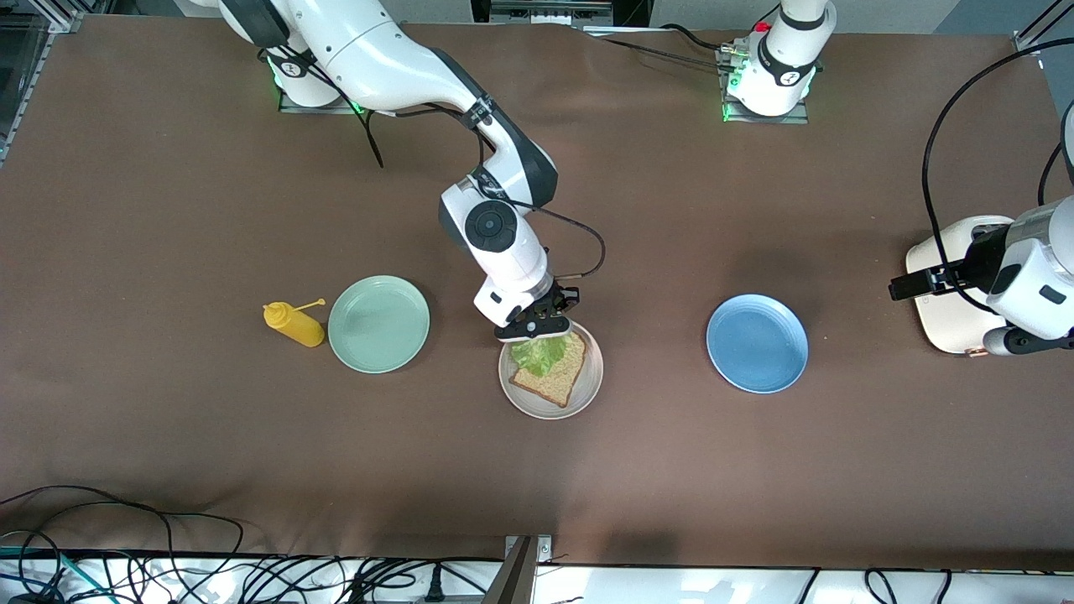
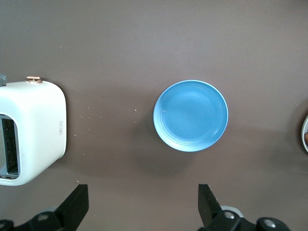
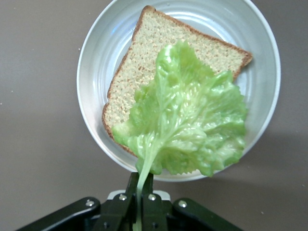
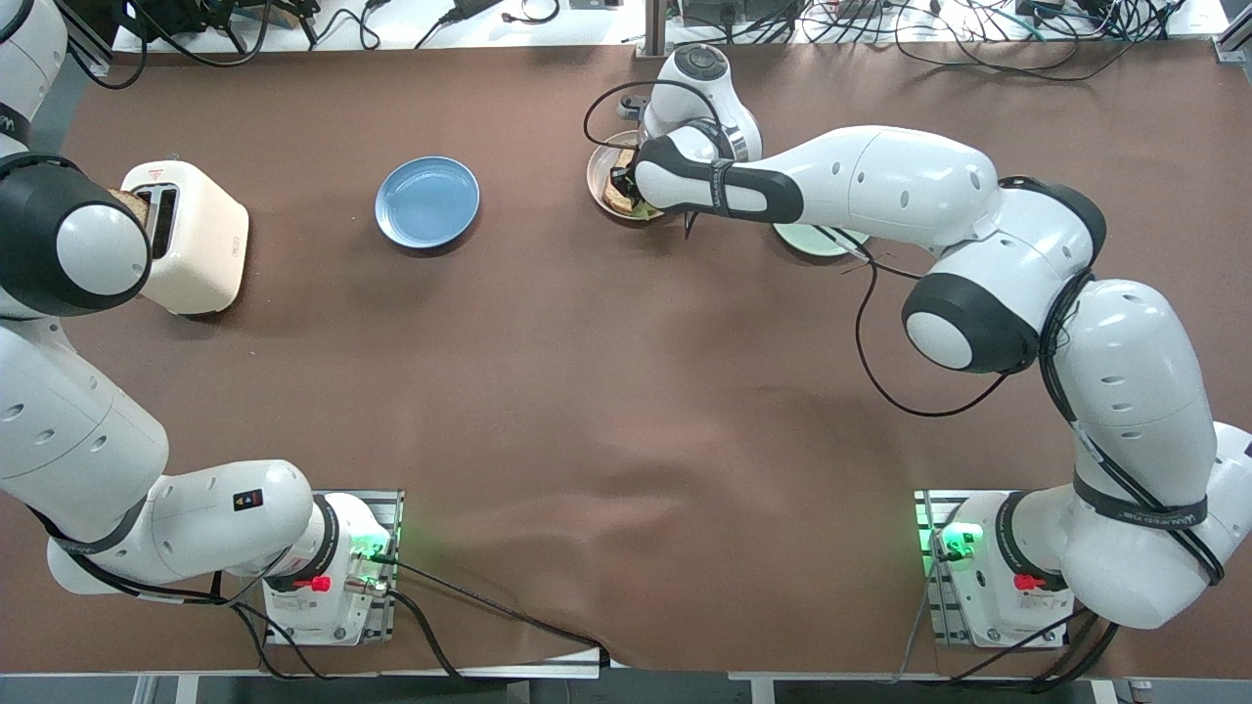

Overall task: Make sandwich on beige plate with both arms
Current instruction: 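Carry the lettuce with the right gripper onto the bread slice, then lower the lettuce onto the bread and open the right gripper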

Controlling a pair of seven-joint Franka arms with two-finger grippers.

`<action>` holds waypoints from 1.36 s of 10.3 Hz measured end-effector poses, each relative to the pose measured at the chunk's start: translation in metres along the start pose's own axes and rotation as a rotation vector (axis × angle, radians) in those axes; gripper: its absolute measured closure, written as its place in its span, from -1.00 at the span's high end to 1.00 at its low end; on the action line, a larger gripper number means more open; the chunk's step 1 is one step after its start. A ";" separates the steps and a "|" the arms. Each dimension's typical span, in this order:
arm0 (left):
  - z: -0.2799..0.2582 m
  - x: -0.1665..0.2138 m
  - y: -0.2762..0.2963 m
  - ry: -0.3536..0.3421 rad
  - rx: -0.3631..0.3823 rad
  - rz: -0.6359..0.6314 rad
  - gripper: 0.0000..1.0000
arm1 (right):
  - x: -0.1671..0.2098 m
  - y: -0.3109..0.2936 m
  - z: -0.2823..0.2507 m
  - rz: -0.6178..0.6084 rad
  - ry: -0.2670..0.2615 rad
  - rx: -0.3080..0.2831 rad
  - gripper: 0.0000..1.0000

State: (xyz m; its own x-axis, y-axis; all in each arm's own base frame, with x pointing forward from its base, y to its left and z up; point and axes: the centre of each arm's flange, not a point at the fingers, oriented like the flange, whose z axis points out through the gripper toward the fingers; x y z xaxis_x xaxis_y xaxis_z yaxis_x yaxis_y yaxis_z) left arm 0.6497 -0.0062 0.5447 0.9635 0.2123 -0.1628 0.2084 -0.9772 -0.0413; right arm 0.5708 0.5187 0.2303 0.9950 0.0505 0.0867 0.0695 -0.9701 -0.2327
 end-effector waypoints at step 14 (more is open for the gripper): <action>0.006 0.000 0.001 -0.012 0.004 0.005 1.00 | 0.016 -0.007 0.015 -0.018 0.098 0.019 -0.89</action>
State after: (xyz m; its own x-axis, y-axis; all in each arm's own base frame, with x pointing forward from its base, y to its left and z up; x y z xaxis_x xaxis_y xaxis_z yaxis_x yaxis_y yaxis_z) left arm 0.6490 -0.0069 0.5391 0.9625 0.2079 -0.1744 0.2033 -0.9781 -0.0441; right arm 0.5874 0.5304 0.2185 0.9817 0.0436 0.1852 0.0897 -0.9645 -0.2484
